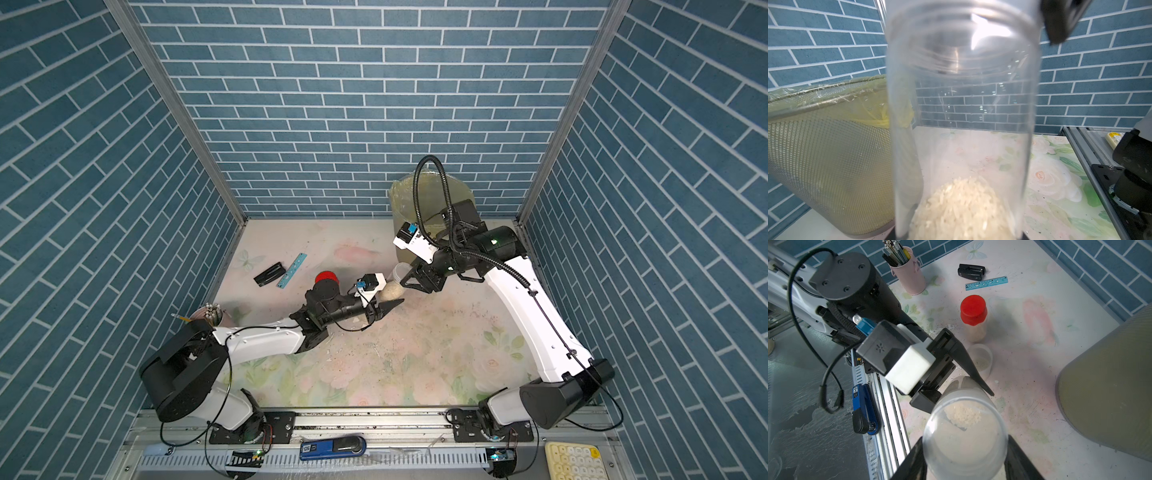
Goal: Empty moldy rice from jars
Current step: Unscrew the lid from the jar.
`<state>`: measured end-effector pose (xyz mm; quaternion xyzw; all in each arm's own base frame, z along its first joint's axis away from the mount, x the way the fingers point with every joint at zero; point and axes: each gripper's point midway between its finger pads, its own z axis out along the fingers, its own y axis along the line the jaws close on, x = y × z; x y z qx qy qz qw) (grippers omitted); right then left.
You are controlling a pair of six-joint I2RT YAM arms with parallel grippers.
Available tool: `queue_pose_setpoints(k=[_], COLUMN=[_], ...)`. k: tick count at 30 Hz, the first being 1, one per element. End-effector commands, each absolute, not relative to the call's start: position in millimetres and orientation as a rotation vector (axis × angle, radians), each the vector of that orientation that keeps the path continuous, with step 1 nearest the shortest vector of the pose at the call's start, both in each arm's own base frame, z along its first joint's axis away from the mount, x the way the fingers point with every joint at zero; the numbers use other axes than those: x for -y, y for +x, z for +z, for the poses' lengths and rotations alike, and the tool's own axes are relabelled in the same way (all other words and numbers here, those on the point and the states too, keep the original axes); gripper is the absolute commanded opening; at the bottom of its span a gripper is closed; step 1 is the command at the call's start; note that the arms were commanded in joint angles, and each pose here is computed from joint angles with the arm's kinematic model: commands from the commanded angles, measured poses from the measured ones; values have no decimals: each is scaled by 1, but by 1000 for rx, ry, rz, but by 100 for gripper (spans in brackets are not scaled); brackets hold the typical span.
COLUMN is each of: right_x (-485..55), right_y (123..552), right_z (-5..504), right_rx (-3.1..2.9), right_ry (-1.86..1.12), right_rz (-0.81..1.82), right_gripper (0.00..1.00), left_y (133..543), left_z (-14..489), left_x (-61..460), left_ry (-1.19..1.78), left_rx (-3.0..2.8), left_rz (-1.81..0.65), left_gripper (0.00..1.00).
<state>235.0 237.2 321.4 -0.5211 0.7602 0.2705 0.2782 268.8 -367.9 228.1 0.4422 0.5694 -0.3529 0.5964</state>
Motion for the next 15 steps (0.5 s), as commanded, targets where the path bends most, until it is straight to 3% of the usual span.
queue_pose_setpoints(k=[1, 8, 15], right_x=[-241, -242, -242], right_y=[205, 206, 207], right_z=[328, 321, 309], right_rx=[-1953, -1967, -2003], right_ry=[-1519, -1490, -1447], right_rz=[863, 883, 894], right_gripper=[8, 16, 35], left_y=[281, 284, 285], left_z=[210, 216, 227], left_x=[361, 362, 362], left_ry=[994, 991, 987], left_rx=[-1424, -1410, -1388], left_rz=[-793, -781, -765], left_gripper=[21, 21, 21])
